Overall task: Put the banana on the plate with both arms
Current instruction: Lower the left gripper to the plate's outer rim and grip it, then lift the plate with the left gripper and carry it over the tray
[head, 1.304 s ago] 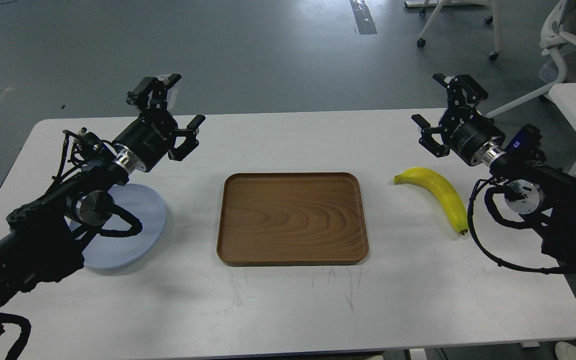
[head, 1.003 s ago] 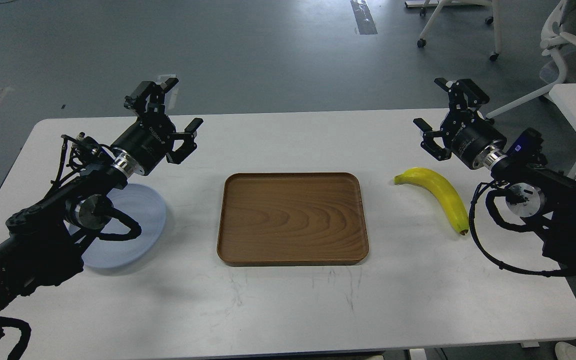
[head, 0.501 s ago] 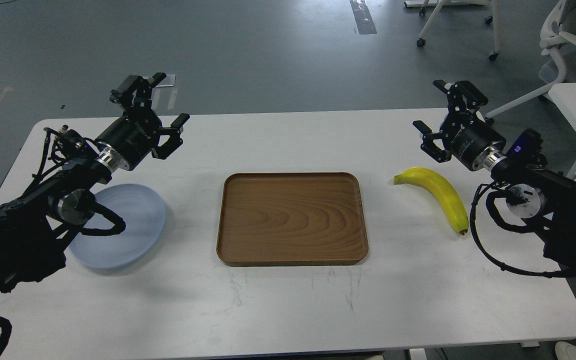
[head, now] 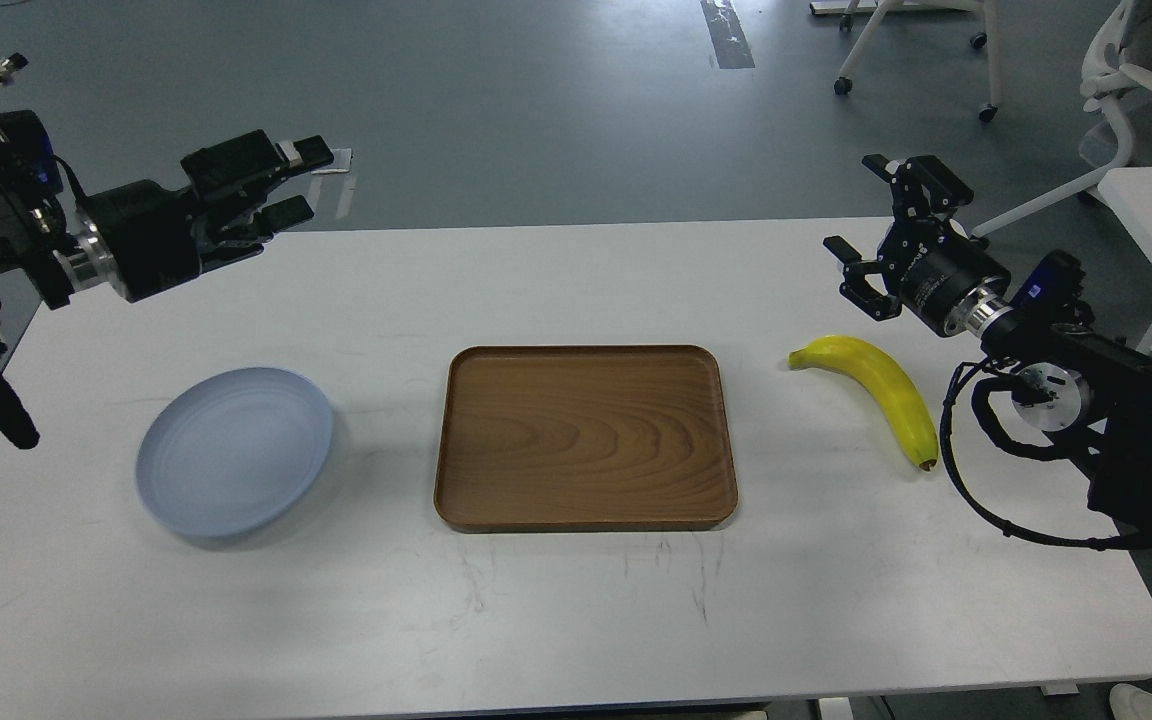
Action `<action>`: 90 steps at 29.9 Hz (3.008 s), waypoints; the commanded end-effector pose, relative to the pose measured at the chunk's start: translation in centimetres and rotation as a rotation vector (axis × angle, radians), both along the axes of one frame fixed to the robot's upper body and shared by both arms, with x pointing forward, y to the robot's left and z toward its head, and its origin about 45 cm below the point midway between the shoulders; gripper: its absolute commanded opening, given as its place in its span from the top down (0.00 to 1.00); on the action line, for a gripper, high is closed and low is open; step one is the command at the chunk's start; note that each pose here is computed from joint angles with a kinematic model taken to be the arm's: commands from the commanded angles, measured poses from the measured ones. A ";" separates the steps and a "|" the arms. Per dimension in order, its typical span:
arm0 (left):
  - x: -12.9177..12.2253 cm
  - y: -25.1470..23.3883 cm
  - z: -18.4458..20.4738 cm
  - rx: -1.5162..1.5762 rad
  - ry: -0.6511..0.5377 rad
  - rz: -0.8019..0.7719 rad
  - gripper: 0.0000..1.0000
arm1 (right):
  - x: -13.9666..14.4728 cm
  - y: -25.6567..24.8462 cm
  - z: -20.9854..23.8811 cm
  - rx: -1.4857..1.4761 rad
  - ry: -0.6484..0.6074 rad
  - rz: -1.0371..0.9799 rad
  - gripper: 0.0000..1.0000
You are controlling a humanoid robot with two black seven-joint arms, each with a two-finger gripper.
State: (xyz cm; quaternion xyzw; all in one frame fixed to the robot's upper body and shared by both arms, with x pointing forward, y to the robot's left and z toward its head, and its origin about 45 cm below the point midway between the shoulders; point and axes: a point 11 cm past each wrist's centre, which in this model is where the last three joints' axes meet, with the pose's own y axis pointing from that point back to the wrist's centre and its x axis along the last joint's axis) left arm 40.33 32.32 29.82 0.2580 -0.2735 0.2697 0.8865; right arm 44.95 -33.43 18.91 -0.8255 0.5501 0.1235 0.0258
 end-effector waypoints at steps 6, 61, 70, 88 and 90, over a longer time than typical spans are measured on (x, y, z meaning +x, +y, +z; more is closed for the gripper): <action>-2.7 5.8 -5.0 0.638 -0.063 -0.113 0.01 | -0.1 0.2 -0.1 0.003 0.003 0.006 0.01; -7.7 15.6 -16.7 0.665 0.246 0.175 1.00 | -0.4 0.1 -0.7 -0.004 0.016 0.008 0.01; -6.1 14.8 -15.0 0.660 0.174 0.168 1.00 | -0.4 0.1 -0.6 -0.005 0.014 0.007 0.01; 0.9 -4.0 -6.7 0.473 0.031 -0.234 1.00 | -0.4 -0.4 -0.4 -0.012 0.011 -0.001 0.01; 1.3 -6.8 -6.9 0.471 0.014 -0.270 1.00 | -0.4 -0.7 -0.3 -0.015 0.010 -0.004 0.01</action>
